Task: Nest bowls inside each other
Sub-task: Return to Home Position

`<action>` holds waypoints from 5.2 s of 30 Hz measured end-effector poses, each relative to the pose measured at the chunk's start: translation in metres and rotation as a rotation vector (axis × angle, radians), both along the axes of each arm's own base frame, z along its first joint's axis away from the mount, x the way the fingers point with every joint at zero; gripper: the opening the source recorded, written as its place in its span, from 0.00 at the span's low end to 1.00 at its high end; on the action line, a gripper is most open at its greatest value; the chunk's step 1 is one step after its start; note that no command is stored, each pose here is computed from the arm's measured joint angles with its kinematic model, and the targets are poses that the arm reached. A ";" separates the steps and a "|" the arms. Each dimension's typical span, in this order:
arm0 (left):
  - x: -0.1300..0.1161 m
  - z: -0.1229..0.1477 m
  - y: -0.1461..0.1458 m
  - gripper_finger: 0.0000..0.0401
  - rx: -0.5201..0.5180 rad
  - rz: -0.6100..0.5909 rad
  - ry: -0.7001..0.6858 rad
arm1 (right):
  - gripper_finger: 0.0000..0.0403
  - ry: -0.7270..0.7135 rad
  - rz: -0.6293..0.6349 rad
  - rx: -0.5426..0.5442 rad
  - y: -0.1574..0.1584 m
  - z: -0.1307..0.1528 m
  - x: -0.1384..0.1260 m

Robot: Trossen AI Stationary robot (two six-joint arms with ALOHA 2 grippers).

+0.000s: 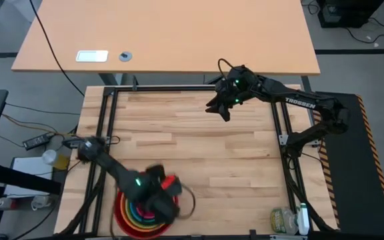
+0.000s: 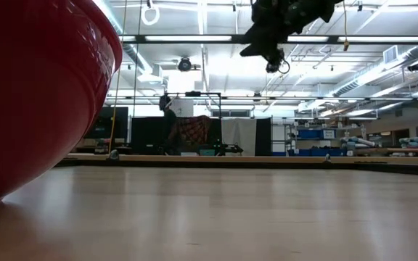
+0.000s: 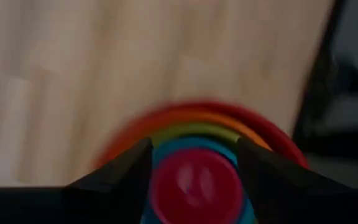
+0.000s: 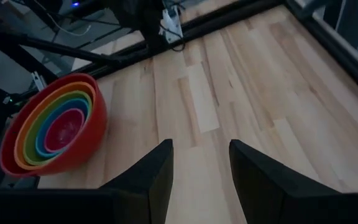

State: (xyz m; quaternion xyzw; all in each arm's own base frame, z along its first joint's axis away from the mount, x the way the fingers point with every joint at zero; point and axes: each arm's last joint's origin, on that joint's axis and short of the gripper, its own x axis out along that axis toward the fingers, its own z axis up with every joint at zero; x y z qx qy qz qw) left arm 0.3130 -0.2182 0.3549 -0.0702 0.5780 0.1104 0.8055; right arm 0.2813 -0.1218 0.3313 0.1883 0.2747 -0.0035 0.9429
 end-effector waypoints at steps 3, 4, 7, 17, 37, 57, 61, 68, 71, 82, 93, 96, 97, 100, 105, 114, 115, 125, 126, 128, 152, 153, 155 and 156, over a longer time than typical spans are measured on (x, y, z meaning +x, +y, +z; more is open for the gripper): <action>-0.009 0.025 0.031 0.52 0.072 0.080 -0.119 | 0.41 -0.040 0.003 -0.027 0.003 0.011 -0.008; -0.012 0.032 0.042 0.50 0.093 0.107 -0.153 | 0.41 -0.053 0.003 -0.036 0.004 0.015 -0.011; -0.026 0.048 0.074 0.45 0.170 0.193 -0.232 | 0.41 -0.108 0.005 -0.084 0.010 0.031 -0.025; -0.072 0.048 0.157 0.37 0.271 0.341 -0.457 | 0.41 -0.285 -0.086 -0.418 0.037 0.080 -0.067; -0.166 -0.052 0.219 0.35 0.039 0.681 -1.020 | 0.35 -0.370 -0.274 -0.274 0.049 -0.009 -0.101; -0.236 -0.111 0.231 0.35 -0.036 0.881 -1.274 | 0.35 -0.563 -0.430 -0.004 0.063 -0.093 -0.156; -0.244 -0.114 0.232 0.35 -0.032 0.900 -1.270 | 0.35 -0.572 -0.436 0.027 0.069 -0.097 -0.164; -0.249 -0.118 0.233 0.35 0.030 0.928 -1.240 | 0.35 -0.559 -0.526 0.066 0.073 -0.125 -0.177; -0.249 -0.121 0.233 0.35 0.030 0.940 -1.217 | 0.35 -0.557 -0.546 0.120 0.074 -0.140 -0.179; -0.247 -0.123 0.234 0.35 0.037 0.977 -1.258 | 0.35 -0.508 -0.595 0.187 0.075 -0.171 -0.183; -0.226 -0.174 0.230 0.35 -0.079 0.964 -1.309 | 0.35 -0.602 -0.552 0.232 0.076 -0.162 -0.182; -0.226 -0.178 0.230 0.35 -0.106 0.953 -1.325 | 0.35 -0.596 -0.554 0.234 0.076 -0.163 -0.182; -0.226 -0.179 0.230 0.35 -0.118 0.949 -1.334 | 0.35 -0.594 -0.555 0.236 0.076 -0.163 -0.182; -0.224 -0.182 0.229 0.35 -0.150 0.906 -1.383 | 0.35 -0.580 -0.546 0.243 0.076 -0.164 -0.182; -0.220 -0.183 0.226 0.35 -0.208 0.774 -1.444 | 0.35 -0.572 -0.539 0.229 0.077 -0.165 -0.182; -0.216 -0.185 0.221 0.35 -0.198 0.537 -1.371 | 0.35 -0.560 -0.527 0.183 0.076 -0.165 -0.182; -0.216 -0.185 0.221 0.35 -0.127 0.492 -1.355 | 0.35 -0.560 -0.527 0.182 0.076 -0.165 -0.182; -0.214 -0.187 0.221 0.35 0.291 0.186 -1.227 | 0.35 -0.570 -0.525 0.181 0.076 -0.164 -0.182; -0.214 -0.187 0.221 0.35 0.291 0.186 -1.226 | 0.35 -0.575 -0.524 0.180 0.076 -0.164 -0.182; -0.214 -0.187 0.221 0.35 0.291 0.186 -1.226 | 0.35 -0.576 -0.524 0.180 0.076 -0.164 -0.182; -0.214 -0.187 0.221 0.35 0.291 0.185 -1.226 | 0.35 -0.577 -0.523 0.180 0.076 -0.163 -0.182; -0.214 -0.187 0.221 0.35 0.291 0.185 -1.226 | 0.35 -0.577 -0.523 0.180 0.076 -0.163 -0.182; -0.214 -0.187 0.221 0.35 0.290 0.185 -1.225 | 0.35 -0.577 -0.523 0.180 0.076 -0.163 -0.182; -0.214 -0.187 0.221 0.35 0.290 0.185 -1.225 | 0.35 -0.577 -0.523 0.180 0.076 -0.163 -0.182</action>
